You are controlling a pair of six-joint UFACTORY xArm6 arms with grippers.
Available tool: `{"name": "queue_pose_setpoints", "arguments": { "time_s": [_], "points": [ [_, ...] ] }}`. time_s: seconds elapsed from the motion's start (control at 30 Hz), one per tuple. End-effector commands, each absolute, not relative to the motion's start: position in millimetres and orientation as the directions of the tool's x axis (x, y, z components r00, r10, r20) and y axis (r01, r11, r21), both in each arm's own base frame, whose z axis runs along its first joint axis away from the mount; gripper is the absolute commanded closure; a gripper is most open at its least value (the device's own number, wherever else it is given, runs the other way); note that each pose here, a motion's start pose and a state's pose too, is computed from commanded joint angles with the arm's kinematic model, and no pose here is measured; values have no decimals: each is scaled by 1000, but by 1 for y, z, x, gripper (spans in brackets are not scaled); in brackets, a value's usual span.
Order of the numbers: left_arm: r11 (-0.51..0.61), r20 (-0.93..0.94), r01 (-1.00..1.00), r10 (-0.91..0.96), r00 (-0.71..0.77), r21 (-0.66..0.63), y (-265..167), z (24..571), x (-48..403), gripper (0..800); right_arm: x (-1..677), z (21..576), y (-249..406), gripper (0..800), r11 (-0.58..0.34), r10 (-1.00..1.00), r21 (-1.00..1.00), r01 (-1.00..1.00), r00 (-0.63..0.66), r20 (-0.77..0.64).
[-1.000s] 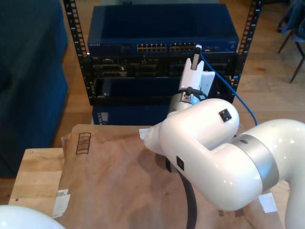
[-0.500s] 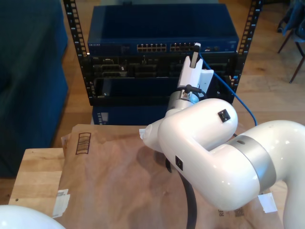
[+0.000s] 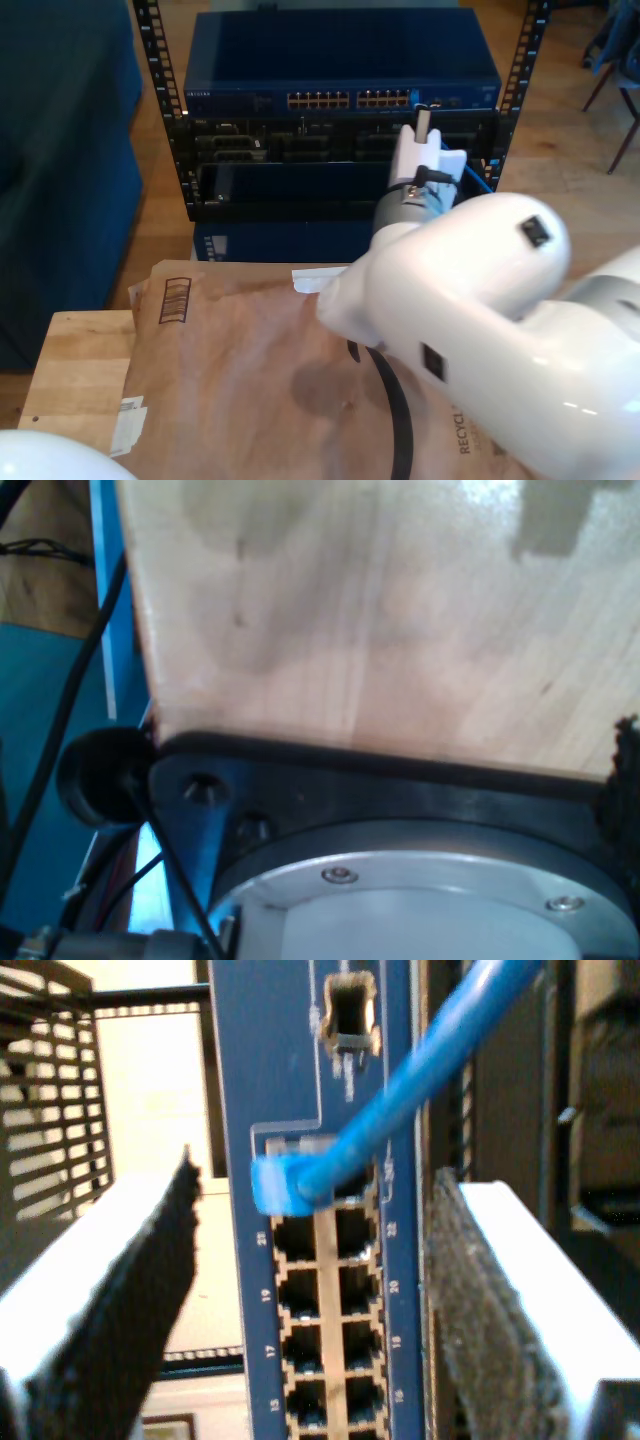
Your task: Grab the cable and plug it in
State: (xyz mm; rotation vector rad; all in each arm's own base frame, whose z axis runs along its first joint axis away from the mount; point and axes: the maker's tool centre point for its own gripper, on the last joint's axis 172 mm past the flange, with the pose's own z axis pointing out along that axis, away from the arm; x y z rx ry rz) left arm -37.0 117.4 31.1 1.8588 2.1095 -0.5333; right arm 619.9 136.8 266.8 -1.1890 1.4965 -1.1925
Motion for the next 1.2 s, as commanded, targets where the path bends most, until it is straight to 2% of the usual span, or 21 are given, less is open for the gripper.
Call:
{"name": "queue_pose_setpoints", "arguments": {
  "time_s": [0.1,0.2,0.3,0.37,0.57,0.73,0.97,1.2],
  "points": [
    [105,-441,990,888,-134,-90,117,31,-37,0,613,270,130,398,126,-985,-962,-240,-148,-92],
    [105,-440,990,888,-134,-90,118,31,-37,0,607,276,96,345,123,-985,-945,-304,-153,-79],
    [105,-441,990,888,-134,-90,117,31,-37,0,606,271,85,225,59,-995,-913,-405,-92,-23],
    [104,-442,990,887,-134,-90,117,31,-37,0,605,267,66,156,54,-997,-886,-461,-75,-21],
    [105,-441,990,888,-134,-90,117,31,-37,0,597,261,-16,29,62,-998,-794,-605,-40,-47],
    [105,-441,990,888,-134,-90,117,31,-37,0,565,262,-87,8,22,-999,-738,-674,5,-34],
    [104,-442,990,887,-134,-90,117,31,-37,0,494,258,-185,8,78,-996,-670,-738,-27,-87],
    [104,-442,990,887,-134,-90,117,31,-37,0,368,235,-254,8,26,-997,-447,-894,8,-73]
  ]
}}
